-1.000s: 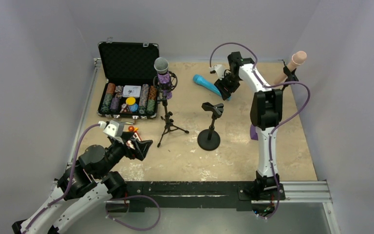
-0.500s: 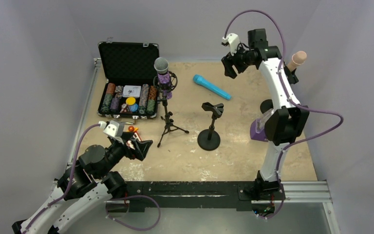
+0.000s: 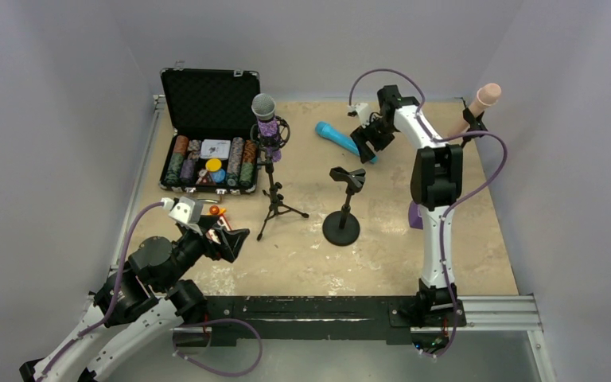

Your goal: Attach the microphones to the stand

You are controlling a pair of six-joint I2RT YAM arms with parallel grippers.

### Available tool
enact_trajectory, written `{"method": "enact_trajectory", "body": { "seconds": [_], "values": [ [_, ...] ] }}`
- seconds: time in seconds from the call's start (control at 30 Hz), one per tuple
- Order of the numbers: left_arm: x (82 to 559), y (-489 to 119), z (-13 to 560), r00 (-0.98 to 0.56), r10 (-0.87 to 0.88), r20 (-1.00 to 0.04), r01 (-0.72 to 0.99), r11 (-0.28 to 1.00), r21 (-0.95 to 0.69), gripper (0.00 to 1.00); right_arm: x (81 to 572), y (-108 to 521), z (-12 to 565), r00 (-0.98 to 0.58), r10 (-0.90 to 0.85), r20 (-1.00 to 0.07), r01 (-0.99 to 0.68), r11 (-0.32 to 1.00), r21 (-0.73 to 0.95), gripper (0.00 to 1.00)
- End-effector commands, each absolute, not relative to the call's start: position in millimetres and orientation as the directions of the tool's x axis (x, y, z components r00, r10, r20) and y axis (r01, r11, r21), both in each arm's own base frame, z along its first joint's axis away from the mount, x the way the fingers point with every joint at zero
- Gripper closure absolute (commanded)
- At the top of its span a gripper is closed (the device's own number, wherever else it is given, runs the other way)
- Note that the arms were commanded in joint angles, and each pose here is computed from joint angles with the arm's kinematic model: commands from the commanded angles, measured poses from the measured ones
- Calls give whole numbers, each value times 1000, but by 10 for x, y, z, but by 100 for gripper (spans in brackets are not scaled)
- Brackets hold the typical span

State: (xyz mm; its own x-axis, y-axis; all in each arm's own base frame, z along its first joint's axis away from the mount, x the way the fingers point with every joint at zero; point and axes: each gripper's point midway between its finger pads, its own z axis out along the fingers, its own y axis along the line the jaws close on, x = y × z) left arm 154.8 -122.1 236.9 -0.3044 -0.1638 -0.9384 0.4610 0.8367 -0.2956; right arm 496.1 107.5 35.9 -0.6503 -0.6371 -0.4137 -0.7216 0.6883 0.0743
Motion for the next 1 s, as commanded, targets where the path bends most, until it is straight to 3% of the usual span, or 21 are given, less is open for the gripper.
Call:
{"method": "enact_trajectory", "body": {
  "seconds": [0.0,0.2,0.6,0.77,0.97],
  "values": [
    [1573,-1238,2467,-282,-193,-940,465,829,-310,0,5156,1157,817,-604,-629,-490,-725,689,10,27],
    [1559,-1215,2468,-285,-195,-938,460,831,-312,1,5169,1144,775,-612,-647,-454,-733,681,18,41],
    [1544,-1196,2487,-287,-195,-938,458,832,-313,1,5185,1210,785,-602,-634,-485,-736,676,30,39],
    [1539,-1185,2487,-287,-192,-939,456,834,-310,0,5213,1269,1316,-515,-588,-623,-734,679,-34,35],
    [1548,-1202,2485,-285,-194,-938,459,832,-312,0,5198,1310,1673,-478,-568,-670,-737,674,-46,33]
  ]
}}
